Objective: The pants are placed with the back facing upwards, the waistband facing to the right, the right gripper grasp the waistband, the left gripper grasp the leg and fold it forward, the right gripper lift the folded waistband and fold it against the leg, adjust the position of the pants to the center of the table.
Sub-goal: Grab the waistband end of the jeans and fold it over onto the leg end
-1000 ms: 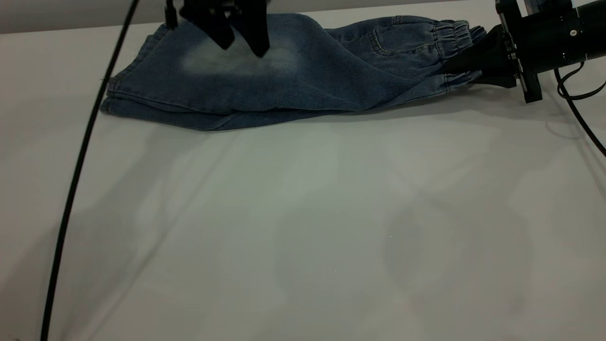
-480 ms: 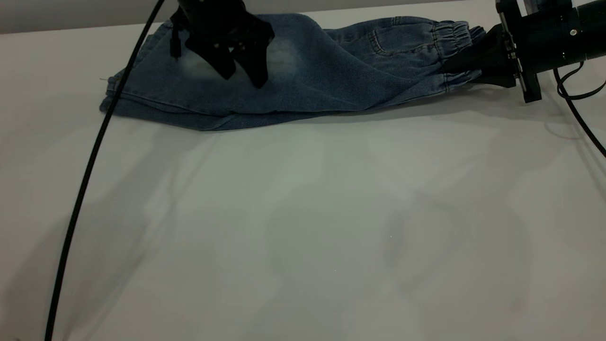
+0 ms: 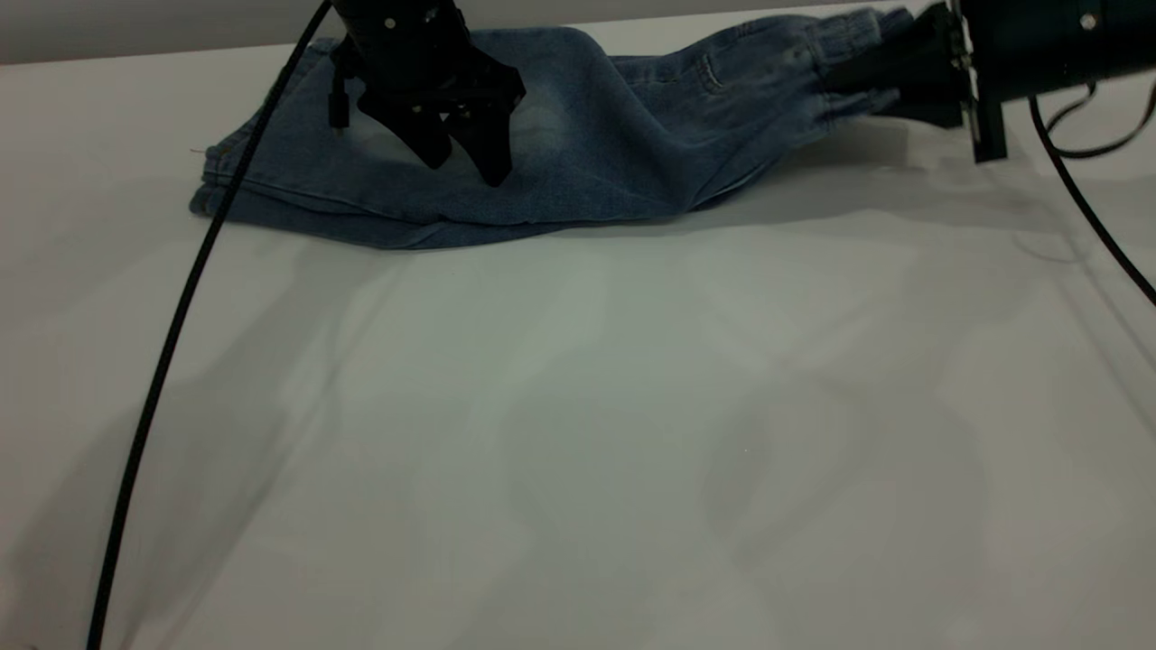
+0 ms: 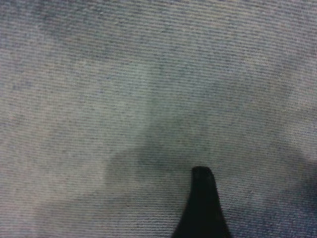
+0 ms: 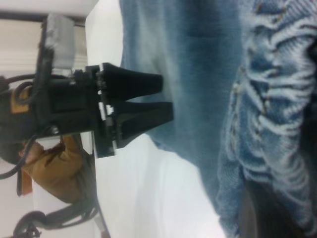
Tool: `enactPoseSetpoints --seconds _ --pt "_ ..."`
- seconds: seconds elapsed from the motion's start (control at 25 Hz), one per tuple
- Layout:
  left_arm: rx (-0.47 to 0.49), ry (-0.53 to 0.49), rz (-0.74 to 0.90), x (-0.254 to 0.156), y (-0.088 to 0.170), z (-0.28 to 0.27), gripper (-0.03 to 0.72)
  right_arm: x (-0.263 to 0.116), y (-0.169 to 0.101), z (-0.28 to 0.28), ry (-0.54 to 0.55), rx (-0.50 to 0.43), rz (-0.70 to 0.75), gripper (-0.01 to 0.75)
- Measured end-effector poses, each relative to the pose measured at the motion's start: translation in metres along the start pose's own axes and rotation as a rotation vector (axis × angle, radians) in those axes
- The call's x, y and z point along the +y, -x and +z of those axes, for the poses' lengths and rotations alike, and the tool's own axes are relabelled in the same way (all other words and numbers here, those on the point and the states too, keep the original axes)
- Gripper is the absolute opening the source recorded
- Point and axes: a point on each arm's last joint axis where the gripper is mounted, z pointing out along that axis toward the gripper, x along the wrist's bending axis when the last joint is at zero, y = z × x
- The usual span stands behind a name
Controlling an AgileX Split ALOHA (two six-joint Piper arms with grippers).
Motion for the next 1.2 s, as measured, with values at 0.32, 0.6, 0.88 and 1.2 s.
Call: enactPoseSetpoints --seconds 0.32,0.6,0.88,1.2 --pt "-0.003 -0.002 0.01 0.001 0.005 0.001 0.509 0.003 -0.07 0.039 -0.056 0.065 -0.098 0.042" --pt "-0.014 -0.033 0.013 -0.001 0.007 -0.003 0.509 0.004 -0.118 0.075 -0.131 0.115 -0.171 0.042" --pt "0.074 -0.064 0.104 0.01 0.001 -0.044 0.509 0.008 -0.117 0.073 -0.122 0.079 -0.178 0.042" --pt "0.221 -0.135 0.124 0.009 -0.034 -0.071 0.509 0.009 -0.116 0.073 -0.115 0.074 -0.175 0.042"
